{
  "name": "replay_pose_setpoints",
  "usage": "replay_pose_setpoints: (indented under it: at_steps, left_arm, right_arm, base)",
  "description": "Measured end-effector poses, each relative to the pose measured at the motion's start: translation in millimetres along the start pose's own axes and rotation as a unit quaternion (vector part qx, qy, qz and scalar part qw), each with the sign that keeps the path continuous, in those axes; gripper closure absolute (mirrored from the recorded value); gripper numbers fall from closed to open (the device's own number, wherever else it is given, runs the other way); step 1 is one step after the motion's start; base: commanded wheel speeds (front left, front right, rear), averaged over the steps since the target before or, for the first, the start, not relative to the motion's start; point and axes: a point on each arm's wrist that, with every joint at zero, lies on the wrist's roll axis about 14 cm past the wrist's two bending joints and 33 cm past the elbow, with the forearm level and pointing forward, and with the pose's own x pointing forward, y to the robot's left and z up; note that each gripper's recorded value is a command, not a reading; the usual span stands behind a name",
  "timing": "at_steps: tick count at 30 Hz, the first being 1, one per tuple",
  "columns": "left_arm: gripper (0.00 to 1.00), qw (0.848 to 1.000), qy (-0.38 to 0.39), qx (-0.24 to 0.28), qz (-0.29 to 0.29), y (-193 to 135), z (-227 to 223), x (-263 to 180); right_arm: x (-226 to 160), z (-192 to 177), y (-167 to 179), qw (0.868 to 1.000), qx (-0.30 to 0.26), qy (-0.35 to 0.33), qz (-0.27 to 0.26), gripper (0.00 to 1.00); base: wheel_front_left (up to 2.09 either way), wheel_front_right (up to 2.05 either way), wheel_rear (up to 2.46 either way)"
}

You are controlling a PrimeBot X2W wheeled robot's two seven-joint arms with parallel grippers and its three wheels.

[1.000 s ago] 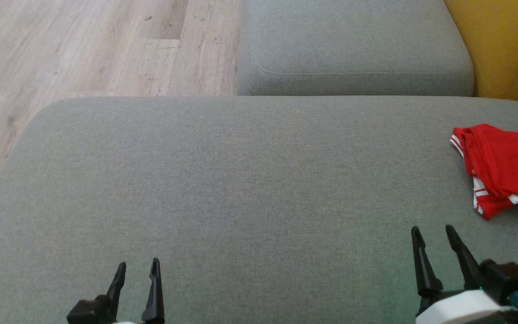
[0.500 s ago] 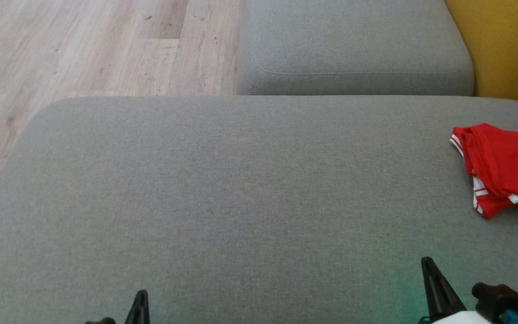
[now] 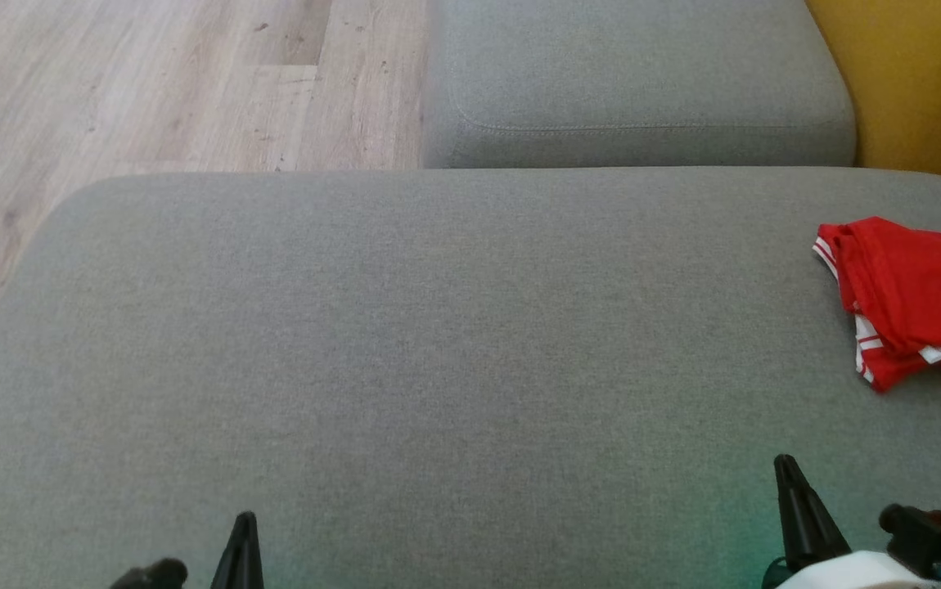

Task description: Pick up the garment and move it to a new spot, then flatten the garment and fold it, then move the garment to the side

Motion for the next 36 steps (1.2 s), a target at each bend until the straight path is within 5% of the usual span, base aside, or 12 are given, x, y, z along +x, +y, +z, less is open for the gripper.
replay_pose_setpoints:
  at_steps: [36]
  left_arm:
    - [1.0, 0.982, 0.004, -0.191, -0.013, -3.9, 26.7, 28.2]
  right_arm:
    - [13.7, 17.2, -16.4, 0.976, 0.214, -0.028, -0.024, 1.0]
  base:
    - [0.0, 0.0, 0.0]
